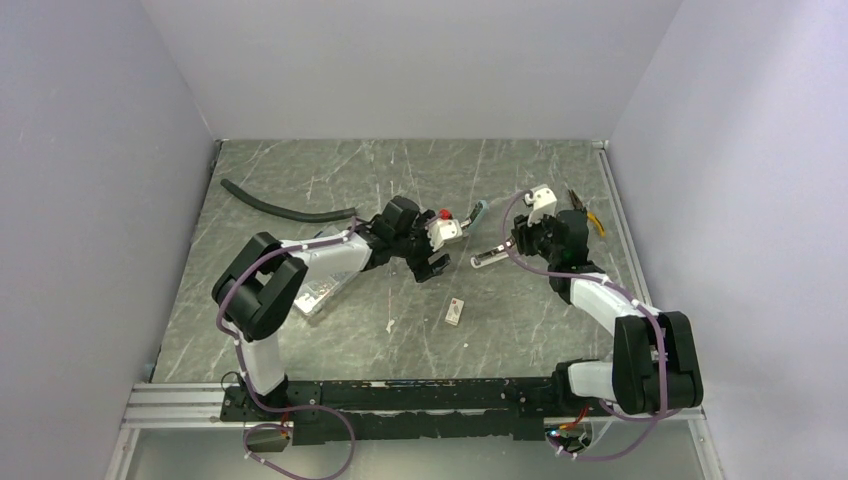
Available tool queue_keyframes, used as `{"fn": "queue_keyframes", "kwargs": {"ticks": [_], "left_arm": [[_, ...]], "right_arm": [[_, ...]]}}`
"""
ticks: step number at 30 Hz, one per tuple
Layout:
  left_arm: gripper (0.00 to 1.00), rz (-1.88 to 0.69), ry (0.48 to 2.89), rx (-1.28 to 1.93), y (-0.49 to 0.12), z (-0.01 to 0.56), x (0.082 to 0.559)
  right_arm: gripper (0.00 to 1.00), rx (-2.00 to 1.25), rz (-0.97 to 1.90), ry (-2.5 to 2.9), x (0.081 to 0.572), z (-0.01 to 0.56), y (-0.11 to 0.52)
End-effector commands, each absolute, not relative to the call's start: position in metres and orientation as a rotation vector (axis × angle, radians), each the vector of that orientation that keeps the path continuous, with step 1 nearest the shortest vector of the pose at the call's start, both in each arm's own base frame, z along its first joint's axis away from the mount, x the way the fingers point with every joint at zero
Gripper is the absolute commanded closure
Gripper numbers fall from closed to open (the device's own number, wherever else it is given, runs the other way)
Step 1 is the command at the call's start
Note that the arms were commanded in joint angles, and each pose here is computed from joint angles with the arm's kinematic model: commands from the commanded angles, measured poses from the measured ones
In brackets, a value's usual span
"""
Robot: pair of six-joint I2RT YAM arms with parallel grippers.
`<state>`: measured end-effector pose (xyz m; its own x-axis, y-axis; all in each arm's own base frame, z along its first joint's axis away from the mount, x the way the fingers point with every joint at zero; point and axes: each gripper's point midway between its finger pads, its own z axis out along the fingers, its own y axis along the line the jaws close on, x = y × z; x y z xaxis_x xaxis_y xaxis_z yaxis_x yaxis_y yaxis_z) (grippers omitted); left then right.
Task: Load the staples into the stapler
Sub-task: Adjust the stapler at the center of the board.
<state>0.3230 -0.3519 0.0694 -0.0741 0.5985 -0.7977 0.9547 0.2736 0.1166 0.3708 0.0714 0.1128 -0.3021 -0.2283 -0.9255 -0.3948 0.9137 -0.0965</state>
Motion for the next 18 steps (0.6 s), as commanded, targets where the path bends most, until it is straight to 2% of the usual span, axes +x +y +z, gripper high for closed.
{"fn": "queue_keyframes", "kwargs": {"ticks": [1,9,18], "left_arm": [[0.12,-0.645,1.734,1.377,-0.354,0.081,0.319],[0.13,-0.626,1.779,1.362,-0.345,0.07,0.319],[0.13,-0.527,1.756,1.291,-0.327,0.087,0.334]], "right_arm": [[0.55,-0.527,0.164,1.807,0.372,0.126,0.076],[0.39,-0.522,0.134,1.811,0.374,0.129,0.071],[0.14,-0.494,0.044,1.724,0.383,0.179,0.059]]}}
